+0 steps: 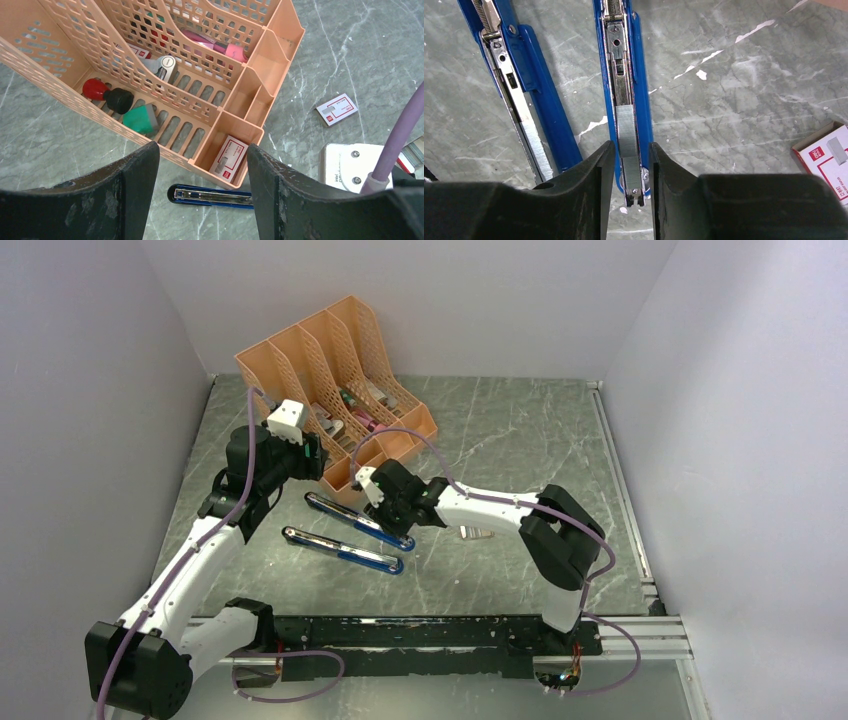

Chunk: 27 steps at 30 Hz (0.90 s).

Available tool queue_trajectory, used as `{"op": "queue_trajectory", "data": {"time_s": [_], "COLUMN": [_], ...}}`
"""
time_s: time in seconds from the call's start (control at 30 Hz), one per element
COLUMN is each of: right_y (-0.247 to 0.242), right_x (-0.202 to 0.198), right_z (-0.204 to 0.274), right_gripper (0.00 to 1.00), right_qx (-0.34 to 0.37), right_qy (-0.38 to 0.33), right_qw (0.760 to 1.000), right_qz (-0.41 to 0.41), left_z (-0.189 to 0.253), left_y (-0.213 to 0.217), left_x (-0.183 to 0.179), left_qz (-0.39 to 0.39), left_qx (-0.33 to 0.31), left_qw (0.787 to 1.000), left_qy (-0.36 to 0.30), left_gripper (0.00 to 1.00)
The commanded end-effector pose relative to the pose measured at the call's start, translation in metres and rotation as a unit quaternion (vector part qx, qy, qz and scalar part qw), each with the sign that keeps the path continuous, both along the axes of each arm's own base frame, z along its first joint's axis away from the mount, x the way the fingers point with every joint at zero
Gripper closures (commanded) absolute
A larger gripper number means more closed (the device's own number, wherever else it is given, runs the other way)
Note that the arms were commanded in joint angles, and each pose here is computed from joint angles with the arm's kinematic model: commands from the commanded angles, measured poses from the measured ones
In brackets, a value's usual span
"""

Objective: Load the staples into the stapler

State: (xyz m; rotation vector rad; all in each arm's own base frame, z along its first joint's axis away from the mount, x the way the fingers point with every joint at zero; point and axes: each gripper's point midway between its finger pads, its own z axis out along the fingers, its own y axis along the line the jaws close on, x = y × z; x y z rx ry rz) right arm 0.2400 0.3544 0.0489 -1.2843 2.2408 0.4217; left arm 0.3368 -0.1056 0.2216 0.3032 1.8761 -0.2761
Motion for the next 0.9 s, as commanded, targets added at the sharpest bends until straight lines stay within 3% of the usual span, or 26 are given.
{"op": "queue_trajectory", "data": {"time_s": [0.0, 0.27, 0.47, 0.87], "right_y": [0.006, 0.013, 0.006, -0.015], "right_x": [0.003, 0.015, 0.025, 0.007], "right_z": [0.014, 0.037, 0.024, 0.015], "right_gripper": [0.65, 0.62, 0.62, 0.62], "right_qx": [0.032, 0.099, 0.073, 0.049], "right_qy": [-0.009, -0.025, -0.020, 0.000], "right_qw": [0.999, 0.994, 0.996, 0.997], "right_qz": [-0.006, -0.038, -0.055, -0.052], "left_z": [0.003, 0.003, 0.003, 0.002], "left_y": [0.006, 0.006, 0.007, 0.006], "left_x": [0.002, 0.001, 0.002, 0.002], "left_qz": [0.010, 0.009, 0.011, 0.009], "left_qx": [0.005, 0.004, 0.005, 0.005], "left_qw": [1.000, 1.000, 1.000, 1.000], "left_qy": [-0.009, -0.009, -0.010, -0.008], "left_gripper": [0.31, 0.31, 0.31, 0.31]}}
